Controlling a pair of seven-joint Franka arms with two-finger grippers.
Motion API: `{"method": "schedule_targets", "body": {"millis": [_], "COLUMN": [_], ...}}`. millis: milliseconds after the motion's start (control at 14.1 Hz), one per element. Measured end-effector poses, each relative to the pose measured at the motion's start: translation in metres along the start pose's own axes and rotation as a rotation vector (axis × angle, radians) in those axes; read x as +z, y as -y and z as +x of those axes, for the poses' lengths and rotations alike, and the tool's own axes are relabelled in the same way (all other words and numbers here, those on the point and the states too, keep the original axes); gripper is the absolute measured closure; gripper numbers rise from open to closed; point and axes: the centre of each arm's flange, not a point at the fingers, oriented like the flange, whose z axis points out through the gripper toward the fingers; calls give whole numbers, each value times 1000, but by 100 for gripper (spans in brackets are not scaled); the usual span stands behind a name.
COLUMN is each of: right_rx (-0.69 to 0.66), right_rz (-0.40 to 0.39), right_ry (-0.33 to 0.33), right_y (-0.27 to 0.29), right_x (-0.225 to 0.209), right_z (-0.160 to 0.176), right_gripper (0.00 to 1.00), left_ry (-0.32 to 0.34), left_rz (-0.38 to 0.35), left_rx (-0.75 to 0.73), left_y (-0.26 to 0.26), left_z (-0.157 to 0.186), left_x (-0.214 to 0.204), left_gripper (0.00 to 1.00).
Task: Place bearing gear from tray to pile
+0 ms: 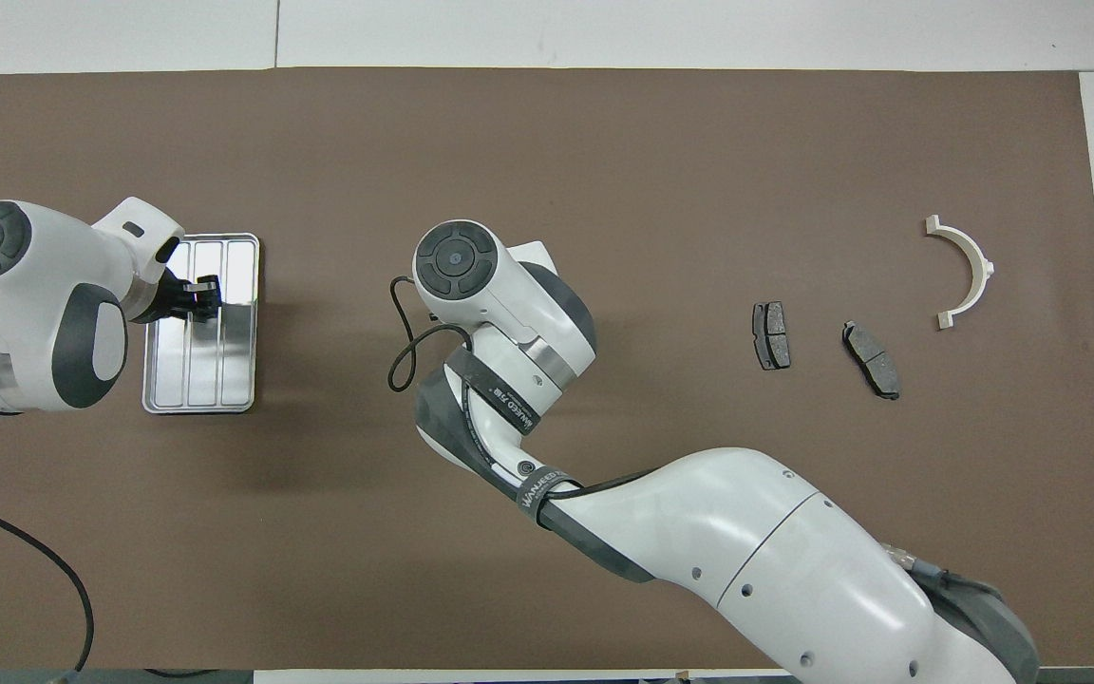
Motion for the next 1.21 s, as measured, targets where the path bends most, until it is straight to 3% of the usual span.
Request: {"method": "schedule_targets", "body": {"millis": [71,355,781,852,923,1207], "right_rx": [0,6,-16,-35,-66,-259], "right_rz": [0,3,-25,-41,-54,-64], "right_ry": [0,-2,7,12,15,1], "right_y": [0,-2,-10,-19,-31,-119], "right_x": [0,-7,-9,-17,-32,-140], "right_z": [0,3,14,29,48,141], "right_gripper": [24,65,65,65,65,65], "left_ry": [-1,-2,-3,-4,-5,-2], "left_rz": [-1,-2,-3,-5,-10,-24], "left_rx": [1,0,-1,-3,-6,-23], "left_y": [0,0,0,-1,-1,-4], "left_z": [0,0,-2,-2,-2,0], "left_x": [0,1,3,3,2,-2], "left_gripper": [60,60,63,64,74,76]}}
